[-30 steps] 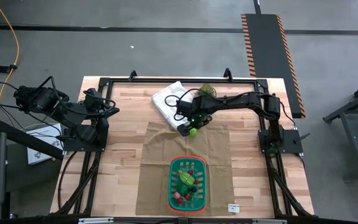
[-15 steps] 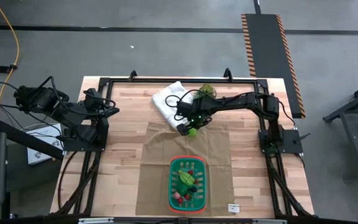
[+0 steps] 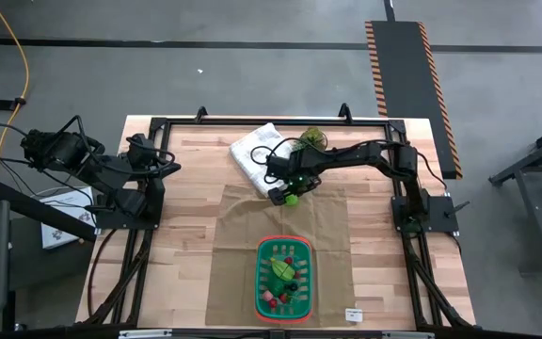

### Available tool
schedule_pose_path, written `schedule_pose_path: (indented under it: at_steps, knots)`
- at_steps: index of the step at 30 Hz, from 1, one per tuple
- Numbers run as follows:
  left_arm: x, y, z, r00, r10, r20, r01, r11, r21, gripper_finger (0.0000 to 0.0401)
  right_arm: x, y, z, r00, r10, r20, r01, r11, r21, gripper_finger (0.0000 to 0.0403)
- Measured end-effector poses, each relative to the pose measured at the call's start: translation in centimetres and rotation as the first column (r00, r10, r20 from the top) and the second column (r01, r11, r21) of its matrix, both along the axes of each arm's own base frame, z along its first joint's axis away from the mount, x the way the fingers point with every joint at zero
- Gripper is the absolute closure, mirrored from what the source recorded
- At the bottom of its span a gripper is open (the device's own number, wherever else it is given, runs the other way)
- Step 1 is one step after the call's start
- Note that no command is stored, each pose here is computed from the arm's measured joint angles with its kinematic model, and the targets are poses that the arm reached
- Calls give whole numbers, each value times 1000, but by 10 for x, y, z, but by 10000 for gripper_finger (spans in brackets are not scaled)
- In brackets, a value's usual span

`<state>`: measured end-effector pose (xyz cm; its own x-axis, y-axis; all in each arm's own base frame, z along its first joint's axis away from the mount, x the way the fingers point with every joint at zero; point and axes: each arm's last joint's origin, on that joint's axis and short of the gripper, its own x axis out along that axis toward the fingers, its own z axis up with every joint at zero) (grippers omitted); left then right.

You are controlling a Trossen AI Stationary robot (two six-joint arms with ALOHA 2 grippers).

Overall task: Pick and placing Produce into tupperware
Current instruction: Put the green cabbage into the blue bin

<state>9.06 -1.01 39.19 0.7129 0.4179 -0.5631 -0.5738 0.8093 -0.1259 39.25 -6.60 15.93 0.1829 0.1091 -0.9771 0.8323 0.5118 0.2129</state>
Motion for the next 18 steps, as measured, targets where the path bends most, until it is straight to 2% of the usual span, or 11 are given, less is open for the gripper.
schedule_pose_path:
  at_steps: [6,18]
  knots:
    - [0,0,0,1000,0,-2,0,1000,1,400,0,0,0,1000,-2,-6,2,1000,-18,17]
    - [-1,0,-1,1000,0,-9,0,1000,3,400,-1,0,0,1000,4,-17,-4,1000,-16,82]
